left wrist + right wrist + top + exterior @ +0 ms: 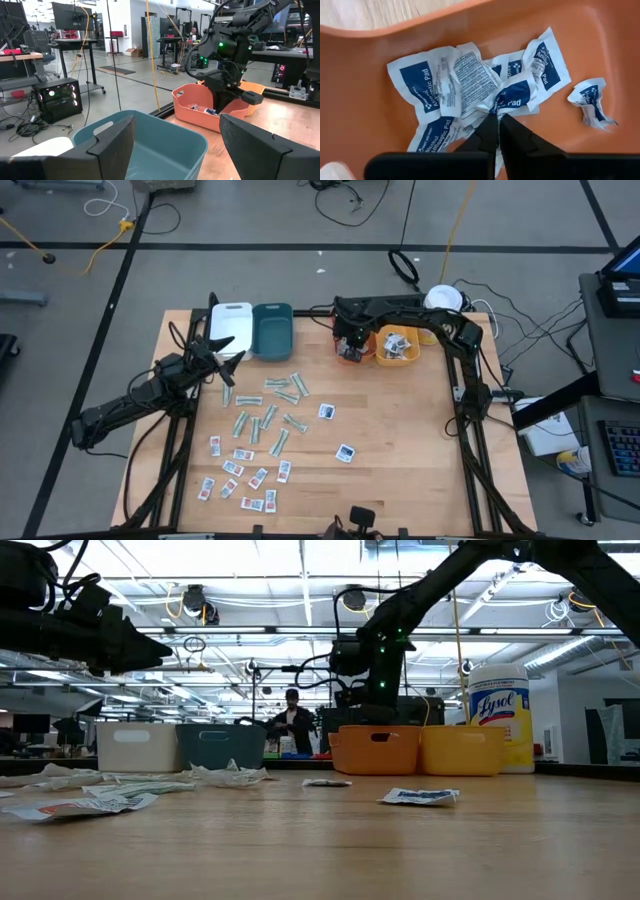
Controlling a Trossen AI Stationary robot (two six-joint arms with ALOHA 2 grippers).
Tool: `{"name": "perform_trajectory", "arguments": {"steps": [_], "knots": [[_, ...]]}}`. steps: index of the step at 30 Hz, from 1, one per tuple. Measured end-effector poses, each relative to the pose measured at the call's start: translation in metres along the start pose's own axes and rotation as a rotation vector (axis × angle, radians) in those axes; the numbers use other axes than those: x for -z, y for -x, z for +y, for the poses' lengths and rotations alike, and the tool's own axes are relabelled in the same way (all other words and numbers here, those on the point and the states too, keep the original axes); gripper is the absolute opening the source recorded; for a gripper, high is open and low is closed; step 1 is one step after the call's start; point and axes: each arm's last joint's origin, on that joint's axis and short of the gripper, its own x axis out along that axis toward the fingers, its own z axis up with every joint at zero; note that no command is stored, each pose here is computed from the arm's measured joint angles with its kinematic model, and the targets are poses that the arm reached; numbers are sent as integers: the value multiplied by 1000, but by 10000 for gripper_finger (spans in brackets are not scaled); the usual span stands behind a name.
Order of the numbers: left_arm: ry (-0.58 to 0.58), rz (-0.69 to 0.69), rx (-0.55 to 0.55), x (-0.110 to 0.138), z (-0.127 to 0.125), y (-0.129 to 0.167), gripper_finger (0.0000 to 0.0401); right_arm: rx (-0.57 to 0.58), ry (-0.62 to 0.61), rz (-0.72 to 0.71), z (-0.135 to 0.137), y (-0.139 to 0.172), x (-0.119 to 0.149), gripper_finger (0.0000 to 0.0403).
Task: Pick & Place First Aid Supplies
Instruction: Put the alcohol pad into the orange bin
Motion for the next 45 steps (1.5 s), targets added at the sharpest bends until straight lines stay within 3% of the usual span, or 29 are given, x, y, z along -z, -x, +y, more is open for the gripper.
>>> {"name": "perform_trajectory", "arguments": {"steps": [5, 13, 19, 31, 36, 45], "knots": [[0, 0, 0, 0, 0, 0, 296, -1, 0, -6, 0, 4, 0, 41], [0, 0, 0, 0, 0, 0, 296, -3, -64, -8, -2, 30, -5, 177], [0, 0, 0, 0, 0, 0, 296, -16, -270, 59, 5, 60, -10, 228], [0, 0, 0, 0, 0, 0, 296, -9, -817, 87, 21, 93, -20, 231], [0, 0, 0, 0, 0, 0, 296, -22, -784, 79, 44, 95, -25, 235], [0, 0, 0, 0, 0, 0, 296, -73, -610, 47, 118, 103, -35, 235]]}}
